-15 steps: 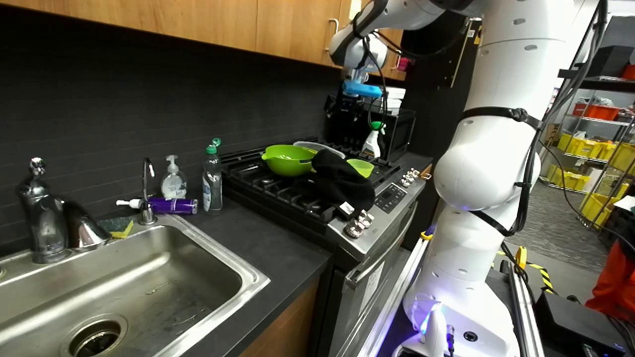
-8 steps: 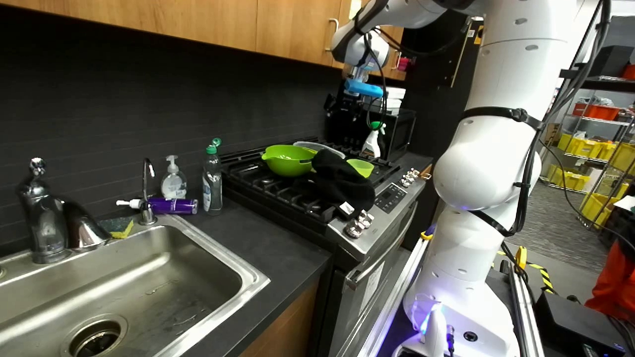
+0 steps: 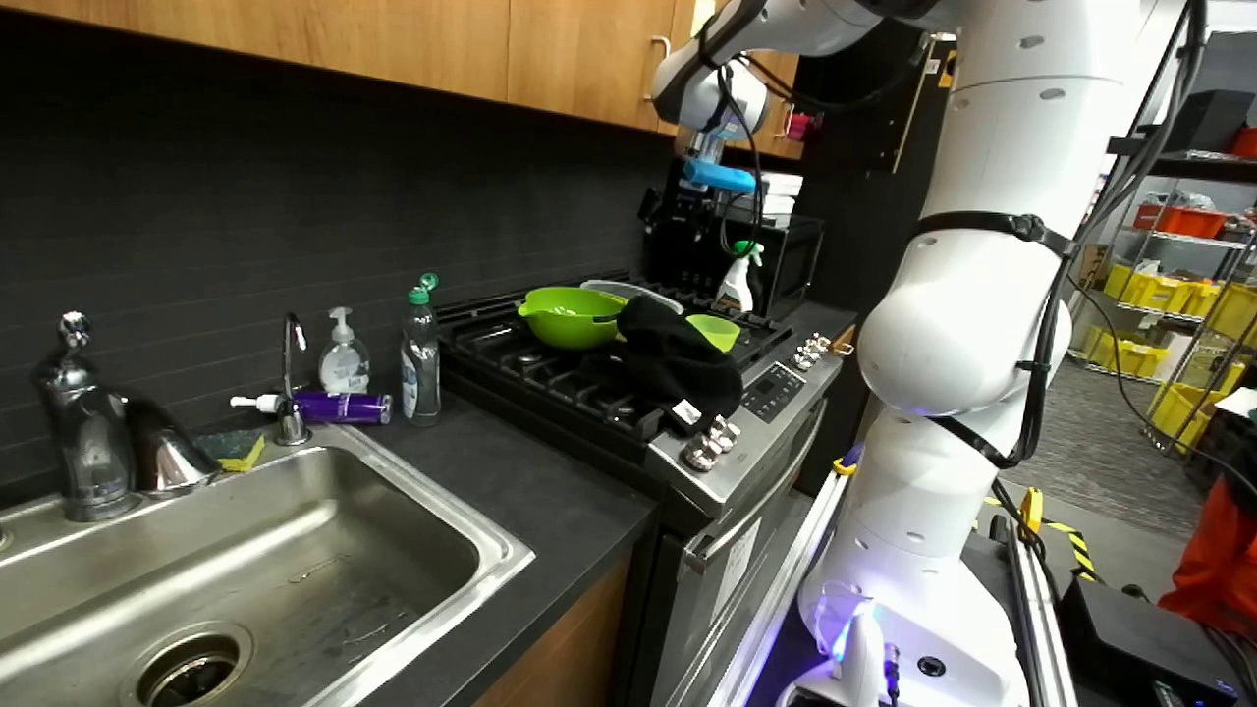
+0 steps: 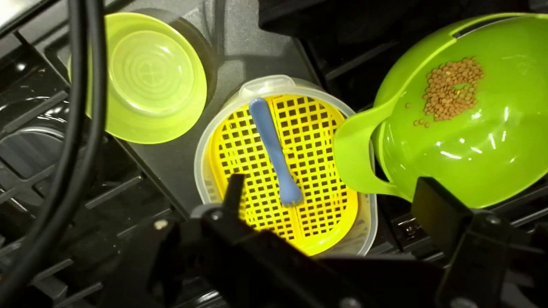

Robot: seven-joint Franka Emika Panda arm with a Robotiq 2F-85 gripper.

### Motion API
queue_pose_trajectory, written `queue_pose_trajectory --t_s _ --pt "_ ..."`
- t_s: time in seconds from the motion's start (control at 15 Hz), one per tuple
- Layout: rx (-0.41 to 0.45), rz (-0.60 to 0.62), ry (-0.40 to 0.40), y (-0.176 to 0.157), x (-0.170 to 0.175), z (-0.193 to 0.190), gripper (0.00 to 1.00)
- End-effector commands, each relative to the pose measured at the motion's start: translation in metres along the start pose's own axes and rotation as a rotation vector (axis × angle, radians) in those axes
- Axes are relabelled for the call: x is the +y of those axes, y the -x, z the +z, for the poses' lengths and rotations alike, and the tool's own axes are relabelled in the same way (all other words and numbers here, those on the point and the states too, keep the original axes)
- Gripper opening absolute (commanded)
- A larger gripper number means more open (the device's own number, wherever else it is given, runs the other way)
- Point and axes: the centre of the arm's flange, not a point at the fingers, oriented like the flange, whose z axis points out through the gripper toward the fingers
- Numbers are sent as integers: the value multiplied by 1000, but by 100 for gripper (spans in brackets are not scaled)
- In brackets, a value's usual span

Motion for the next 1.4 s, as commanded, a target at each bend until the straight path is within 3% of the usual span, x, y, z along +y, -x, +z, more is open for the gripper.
queue_pose_trajectory --t_s 0.0,0.6,1.33 --pt "-11 -88 -37 1 -7 -4 100" --pt "-66 -209 -46 2 -13 22 100" --pt "-129 -263 -39 0 -8 54 100"
